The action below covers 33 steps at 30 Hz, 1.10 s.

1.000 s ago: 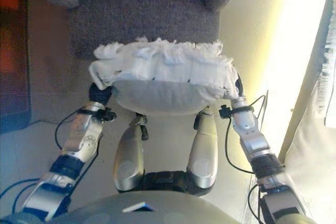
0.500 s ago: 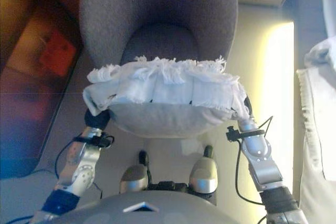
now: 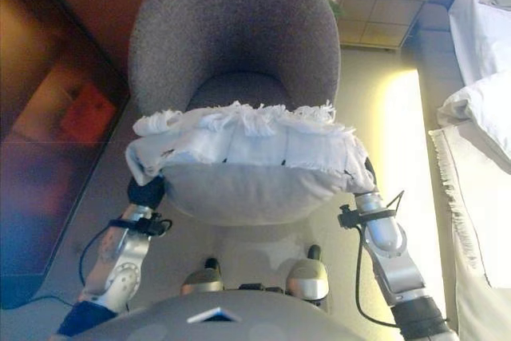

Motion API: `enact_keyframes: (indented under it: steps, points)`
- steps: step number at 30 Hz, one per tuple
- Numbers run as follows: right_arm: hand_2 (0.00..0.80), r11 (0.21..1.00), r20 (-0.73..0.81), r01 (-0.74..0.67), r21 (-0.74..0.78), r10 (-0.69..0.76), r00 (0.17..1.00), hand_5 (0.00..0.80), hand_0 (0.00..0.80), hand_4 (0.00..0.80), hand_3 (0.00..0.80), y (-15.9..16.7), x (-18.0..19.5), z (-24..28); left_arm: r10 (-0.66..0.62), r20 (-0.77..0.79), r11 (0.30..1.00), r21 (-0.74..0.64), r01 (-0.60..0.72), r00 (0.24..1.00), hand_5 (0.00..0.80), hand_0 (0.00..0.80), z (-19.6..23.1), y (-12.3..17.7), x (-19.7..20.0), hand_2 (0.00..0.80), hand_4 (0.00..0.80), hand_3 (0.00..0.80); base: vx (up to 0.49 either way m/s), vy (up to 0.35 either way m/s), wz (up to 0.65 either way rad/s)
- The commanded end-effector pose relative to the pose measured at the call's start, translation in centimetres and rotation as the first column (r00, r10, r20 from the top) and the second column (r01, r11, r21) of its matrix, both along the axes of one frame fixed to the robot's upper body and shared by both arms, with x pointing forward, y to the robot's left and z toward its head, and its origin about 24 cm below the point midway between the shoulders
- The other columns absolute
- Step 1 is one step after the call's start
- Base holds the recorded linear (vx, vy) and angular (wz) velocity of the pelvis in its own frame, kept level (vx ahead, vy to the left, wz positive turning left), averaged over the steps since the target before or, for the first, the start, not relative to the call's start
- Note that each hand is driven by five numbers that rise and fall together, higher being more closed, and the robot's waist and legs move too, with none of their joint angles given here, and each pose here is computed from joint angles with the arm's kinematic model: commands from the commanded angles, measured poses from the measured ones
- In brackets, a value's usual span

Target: Pick up the cushion and take it to the sofa

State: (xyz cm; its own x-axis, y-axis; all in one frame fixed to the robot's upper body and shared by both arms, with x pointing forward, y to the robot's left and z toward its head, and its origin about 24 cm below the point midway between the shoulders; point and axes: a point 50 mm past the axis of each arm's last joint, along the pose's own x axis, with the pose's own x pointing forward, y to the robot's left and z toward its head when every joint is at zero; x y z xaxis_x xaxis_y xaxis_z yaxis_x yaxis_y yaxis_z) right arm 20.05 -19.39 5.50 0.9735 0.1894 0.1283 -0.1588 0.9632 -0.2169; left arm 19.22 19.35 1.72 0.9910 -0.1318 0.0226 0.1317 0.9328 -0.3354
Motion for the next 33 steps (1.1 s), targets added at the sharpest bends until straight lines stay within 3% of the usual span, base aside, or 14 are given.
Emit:
enact_keyframes:
  steps: [1, 6, 10, 20, 33]
  points:
    - [0.800, 0.973, 0.358, -0.207, 0.102, 0.158, 0.920, 0.800, 0.800, 0.800, 0.800, 4.3, 1.5, 6.5, -0.105, 0.332, 0.991, -0.047, 0.128, 0.937, 0.800, 0.800, 6.7, -2.5, 2.9, 0.800, 0.800, 0.800, -0.116, -0.229, -0.07]
    - [0.800, 0.983, 0.373, -0.175, 0.052, 0.143, 0.917, 0.800, 0.800, 0.800, 0.800, 3.2, 1.7, 6.9, -0.153, 0.312, 0.979, -0.085, 0.188, 0.938, 0.800, 0.800, 6.1, -3.1, 2.7, 0.800, 0.800, 0.800, -0.169, -0.229, -0.02]
    - [0.800, 0.977, 0.393, -0.208, 0.056, 0.170, 0.904, 0.800, 0.800, 0.800, 0.800, 2.5, 1.2, 7.3, -0.111, 0.325, 0.984, -0.098, 0.150, 0.939, 0.800, 0.800, 6.2, -2.4, 1.8, 0.800, 0.800, 0.800, -0.069, -0.170, 0.01]
    - [0.800, 0.970, 0.417, -0.239, 0.044, 0.199, 0.887, 0.800, 0.800, 0.800, 0.800, 4.5, 1.9, 7.2, -0.093, 0.408, 0.981, -0.119, 0.154, 0.908, 0.800, 0.800, 7.7, -4.5, 3.9, 0.800, 0.800, 0.800, -0.020, 0.022, -0.13]
    - [0.800, 0.968, 0.406, -0.238, 0.082, 0.186, 0.895, 0.800, 0.800, 0.800, 0.800, 4.5, 1.6, 7.1, -0.090, 0.373, 0.984, -0.112, 0.141, 0.924, 0.800, 0.800, 7.0, -3.7, 3.3, 0.800, 0.800, 0.800, 0.009, -0.001, 0.01]
